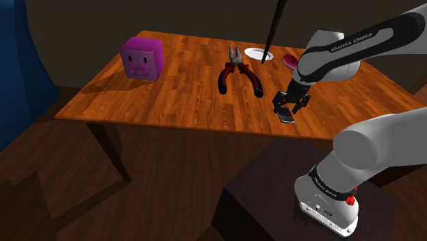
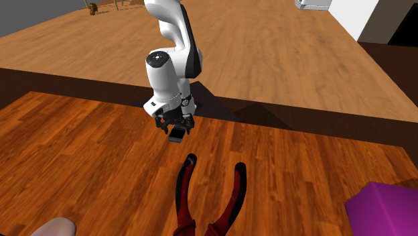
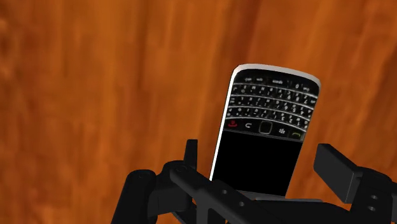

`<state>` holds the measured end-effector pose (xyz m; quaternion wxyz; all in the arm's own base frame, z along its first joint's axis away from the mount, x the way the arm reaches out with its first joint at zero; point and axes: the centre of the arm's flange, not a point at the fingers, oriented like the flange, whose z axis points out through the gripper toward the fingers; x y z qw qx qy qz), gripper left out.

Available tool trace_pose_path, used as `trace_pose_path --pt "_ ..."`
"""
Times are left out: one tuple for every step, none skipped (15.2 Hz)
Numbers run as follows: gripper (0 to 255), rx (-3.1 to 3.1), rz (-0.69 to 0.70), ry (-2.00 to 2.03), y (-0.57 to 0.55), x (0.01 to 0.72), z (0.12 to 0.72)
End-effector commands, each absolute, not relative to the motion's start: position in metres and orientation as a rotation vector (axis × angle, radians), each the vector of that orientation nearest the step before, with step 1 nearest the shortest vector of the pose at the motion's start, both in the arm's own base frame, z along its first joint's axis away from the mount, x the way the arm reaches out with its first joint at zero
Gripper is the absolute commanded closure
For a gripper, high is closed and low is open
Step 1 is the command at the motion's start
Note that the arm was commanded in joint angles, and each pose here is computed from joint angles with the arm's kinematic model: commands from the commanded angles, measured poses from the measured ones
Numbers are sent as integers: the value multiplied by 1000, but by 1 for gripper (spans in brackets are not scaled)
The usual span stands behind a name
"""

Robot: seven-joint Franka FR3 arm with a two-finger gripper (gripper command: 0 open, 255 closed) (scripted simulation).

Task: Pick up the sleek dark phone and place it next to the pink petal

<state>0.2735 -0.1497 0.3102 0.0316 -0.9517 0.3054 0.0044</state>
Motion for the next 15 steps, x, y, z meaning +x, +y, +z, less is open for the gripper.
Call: trace_pose_path --pt "0 -2931 13 941 -149 273 308" --pt "0 -2931 13 941 -149 273 308" --pt "0 -2931 13 941 -149 273 308" --pt "0 -2931 13 941 -149 273 308" --pt "0 -2931 13 941 -149 273 308" --pt "0 -2931 13 941 -149 273 308" --pt "255 -2931 13 941 -149 273 308" --pt "255 -2931 13 941 -149 273 308" --pt "255 -2931 13 941 -149 273 308" --pt "255 -2931 13 941 -149 273 308" --pt "255 -2931 13 941 -149 273 308" --pt "255 -2931 13 941 -149 274 308" --pt "255 -2931 13 941 -149 273 308" --pt "255 -2931 13 941 -149 273 308" --pt "255 -2931 13 941 -149 273 308"
